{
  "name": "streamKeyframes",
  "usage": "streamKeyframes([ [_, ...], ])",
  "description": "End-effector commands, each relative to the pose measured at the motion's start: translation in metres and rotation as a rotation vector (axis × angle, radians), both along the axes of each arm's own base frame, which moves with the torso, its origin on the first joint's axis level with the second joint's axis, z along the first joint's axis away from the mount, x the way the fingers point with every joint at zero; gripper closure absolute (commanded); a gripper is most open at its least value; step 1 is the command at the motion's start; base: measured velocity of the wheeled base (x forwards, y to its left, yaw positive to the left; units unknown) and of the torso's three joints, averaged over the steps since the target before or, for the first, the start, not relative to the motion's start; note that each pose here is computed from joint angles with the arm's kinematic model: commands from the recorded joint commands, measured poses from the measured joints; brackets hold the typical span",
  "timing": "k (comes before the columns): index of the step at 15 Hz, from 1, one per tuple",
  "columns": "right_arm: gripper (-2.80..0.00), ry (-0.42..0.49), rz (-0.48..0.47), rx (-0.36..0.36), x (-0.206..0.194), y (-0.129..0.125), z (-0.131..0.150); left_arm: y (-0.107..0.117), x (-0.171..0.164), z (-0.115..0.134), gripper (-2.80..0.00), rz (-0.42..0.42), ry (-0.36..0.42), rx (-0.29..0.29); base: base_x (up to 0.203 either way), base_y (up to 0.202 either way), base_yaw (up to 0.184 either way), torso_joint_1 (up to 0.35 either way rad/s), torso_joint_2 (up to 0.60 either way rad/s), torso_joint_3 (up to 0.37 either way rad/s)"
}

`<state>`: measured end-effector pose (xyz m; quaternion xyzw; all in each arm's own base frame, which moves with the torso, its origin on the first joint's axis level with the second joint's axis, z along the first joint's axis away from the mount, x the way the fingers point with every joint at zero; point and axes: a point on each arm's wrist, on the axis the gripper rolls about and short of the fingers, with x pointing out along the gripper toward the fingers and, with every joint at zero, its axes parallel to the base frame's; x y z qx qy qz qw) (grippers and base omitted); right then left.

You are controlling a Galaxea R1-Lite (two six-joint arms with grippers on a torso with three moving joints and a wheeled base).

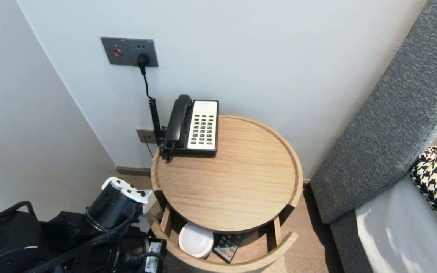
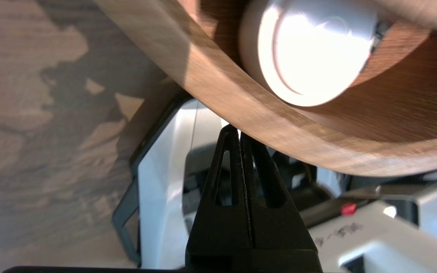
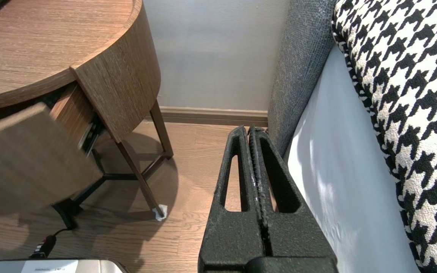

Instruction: Close the nightstand drawer

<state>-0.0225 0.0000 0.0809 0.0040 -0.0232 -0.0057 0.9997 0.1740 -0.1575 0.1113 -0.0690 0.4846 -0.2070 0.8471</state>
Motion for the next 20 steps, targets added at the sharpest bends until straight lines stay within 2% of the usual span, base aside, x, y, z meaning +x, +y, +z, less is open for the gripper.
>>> streamKeyframes([
  [1,0.00,0.025,-0.001,0.000,0.002,0.000,-0.007,-0.006,0.006,-0.002,0.00,0.003,0.000,-0.004,0.000,0.000,0.000,0.000,0.00,0.000],
  [5,0.00,0.024,-0.001,0.000,0.002,0.000,-0.007,-0.012,0.014,0.005,0.00,0.018,-0.046,-0.053,0.000,0.000,0.000,0.000,0.00,0.000],
  [8,0.00,0.023,-0.001,0.001,0.002,0.000,-0.007,-0.014,0.018,0.007,0.00,0.062,-0.080,-0.060,0.000,0.000,0.000,0.000,0.00,0.000],
  [14,0.00,0.025,-0.001,0.000,0.002,0.000,-0.007,-0.016,0.019,0.009,0.00,0.073,-0.098,-0.083,0.000,0.000,0.000,0.000,0.00,0.000],
  [20,0.00,0.026,-0.001,0.001,0.002,0.000,-0.007,0.001,-0.003,-0.002,0.00,0.049,-0.045,-0.039,0.000,0.000,0.000,0.000,0.00,0.000],
])
